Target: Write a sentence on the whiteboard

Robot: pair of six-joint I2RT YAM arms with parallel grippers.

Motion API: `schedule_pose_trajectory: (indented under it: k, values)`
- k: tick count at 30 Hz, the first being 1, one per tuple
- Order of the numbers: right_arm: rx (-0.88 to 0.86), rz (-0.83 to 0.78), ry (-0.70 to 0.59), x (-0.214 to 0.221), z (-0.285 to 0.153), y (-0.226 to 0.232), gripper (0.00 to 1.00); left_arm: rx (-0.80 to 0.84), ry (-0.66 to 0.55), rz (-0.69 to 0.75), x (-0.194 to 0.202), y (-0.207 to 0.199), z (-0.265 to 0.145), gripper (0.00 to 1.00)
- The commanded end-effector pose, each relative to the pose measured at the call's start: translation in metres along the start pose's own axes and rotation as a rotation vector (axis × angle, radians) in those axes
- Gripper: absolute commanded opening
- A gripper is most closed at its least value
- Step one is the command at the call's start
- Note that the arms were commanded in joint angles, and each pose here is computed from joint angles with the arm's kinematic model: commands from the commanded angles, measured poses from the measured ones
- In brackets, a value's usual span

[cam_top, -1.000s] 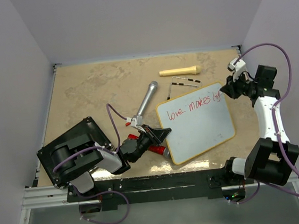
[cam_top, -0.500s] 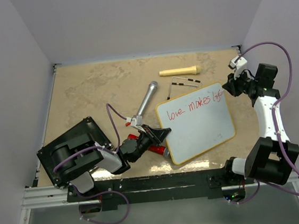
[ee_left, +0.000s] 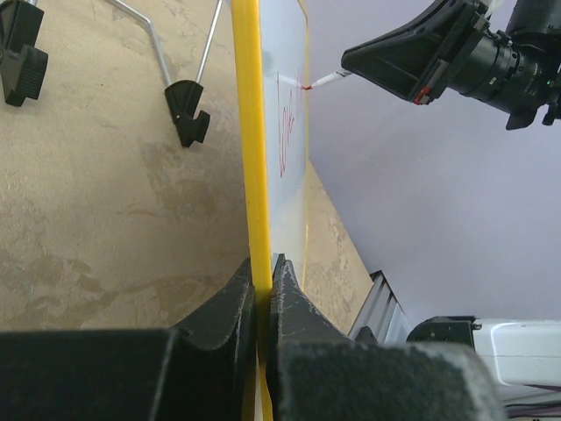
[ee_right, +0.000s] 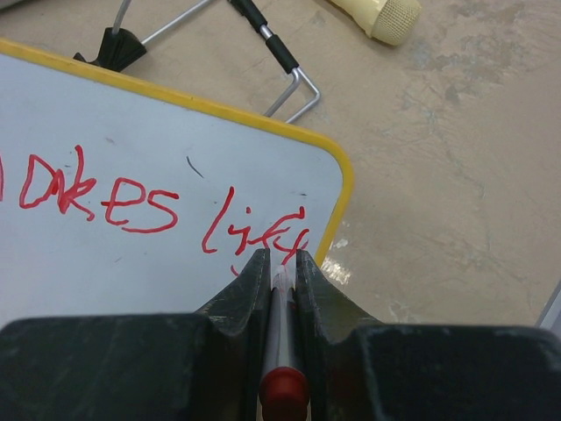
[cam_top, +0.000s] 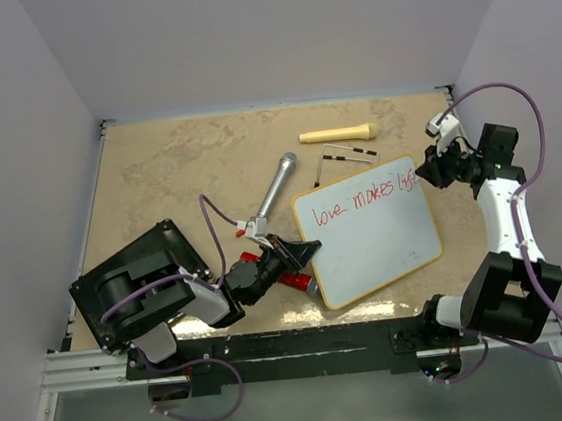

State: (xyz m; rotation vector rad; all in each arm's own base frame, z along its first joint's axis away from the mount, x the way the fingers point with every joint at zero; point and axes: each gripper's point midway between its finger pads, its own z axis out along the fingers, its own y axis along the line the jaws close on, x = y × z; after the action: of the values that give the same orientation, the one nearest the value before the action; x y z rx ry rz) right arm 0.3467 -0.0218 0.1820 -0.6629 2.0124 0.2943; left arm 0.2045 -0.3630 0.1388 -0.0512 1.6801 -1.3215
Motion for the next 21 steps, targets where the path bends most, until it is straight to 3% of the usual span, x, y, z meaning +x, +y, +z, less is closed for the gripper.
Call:
schedule_pose_trajectory:
  k: [1, 6, 11, 16, 21]
  values:
    - [0.041, -0.015, 0.035, 0.006, -0.005, -0.003, 0.0, -0.008, 0.071, 0.166, 0.017, 0.017, -0.008, 0.0]
    - [0.121, -0.07, -0.071, -0.034, -0.022, -0.011, 0.0, -0.008, 0.073, 0.166, 0.017, 0.017, -0.007, 0.0]
    - [-0.044, -0.122, -0.198, -0.078, -0.046, 0.032, 0.0, -0.01, 0.068, 0.166, 0.016, 0.017, -0.008, 0.0]
    - [-0.173, -0.146, -0.256, -0.082, -0.055, 0.068, 0.0, -0.005, 0.066, 0.162, 0.015, 0.016, -0.008, 0.0]
    - [-0.302, -0.16, -0.209, -0.06, -0.053, 0.096, 0.0, -0.003, 0.065, 0.15, 0.016, 0.015, -0.006, 0.0]
